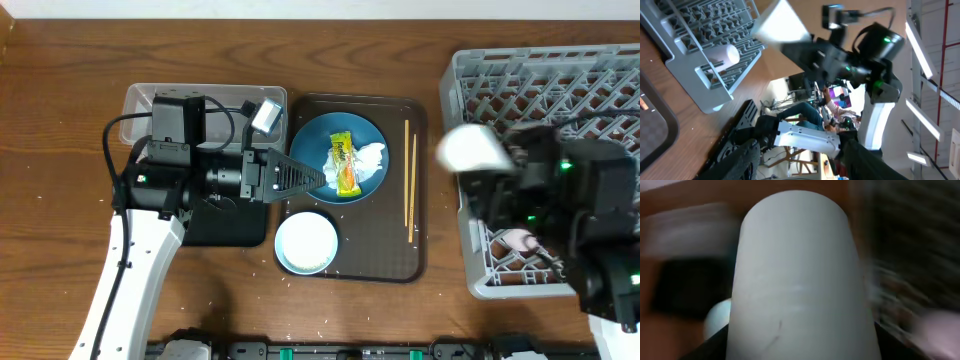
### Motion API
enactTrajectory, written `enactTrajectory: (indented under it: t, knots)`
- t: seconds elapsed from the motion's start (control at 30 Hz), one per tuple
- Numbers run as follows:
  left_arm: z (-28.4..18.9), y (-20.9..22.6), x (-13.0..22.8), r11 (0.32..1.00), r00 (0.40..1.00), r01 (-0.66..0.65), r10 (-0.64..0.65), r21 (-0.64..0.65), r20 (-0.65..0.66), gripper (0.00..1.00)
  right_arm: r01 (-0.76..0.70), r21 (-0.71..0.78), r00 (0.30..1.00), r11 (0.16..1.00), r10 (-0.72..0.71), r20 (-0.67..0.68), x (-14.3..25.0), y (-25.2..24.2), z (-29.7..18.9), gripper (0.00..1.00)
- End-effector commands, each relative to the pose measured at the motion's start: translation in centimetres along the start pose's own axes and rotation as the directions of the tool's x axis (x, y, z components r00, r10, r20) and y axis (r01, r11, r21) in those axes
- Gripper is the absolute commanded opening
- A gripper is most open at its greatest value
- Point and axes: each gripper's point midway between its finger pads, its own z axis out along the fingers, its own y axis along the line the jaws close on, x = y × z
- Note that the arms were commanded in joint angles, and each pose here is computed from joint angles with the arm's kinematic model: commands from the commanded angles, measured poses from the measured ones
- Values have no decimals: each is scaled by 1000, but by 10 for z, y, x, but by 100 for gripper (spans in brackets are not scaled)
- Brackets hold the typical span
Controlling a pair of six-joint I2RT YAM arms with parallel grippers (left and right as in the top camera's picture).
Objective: Sort waste into correct bins and load items into the dishwasher rack
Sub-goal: 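Place the white cup into the grey rack with right gripper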
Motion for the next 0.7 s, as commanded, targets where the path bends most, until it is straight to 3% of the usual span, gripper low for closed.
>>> enactTrajectory:
  t: [0.0, 0.23, 0.37, 0.67]
  knots:
    - [0, -8, 0, 999, 999, -31, 31, 23, -10, 58, -226, 358, 972, 906, 189, 138, -11, -85, -20, 57]
    - [0, -8, 0, 999, 999, -30, 30, 23, -10, 58, -549, 529, 834, 647, 467, 294, -5, -179, -39, 56]
    - [0, -8, 0, 999, 999, -30, 30, 23, -10, 58, -623, 578, 760, 528, 582, 288, 10, -214, -32, 56]
    - [0, -8, 0, 999, 999, -30, 30, 23, -10, 58, -626, 656, 629, 421, 770, 106, 48, -259, 23, 61]
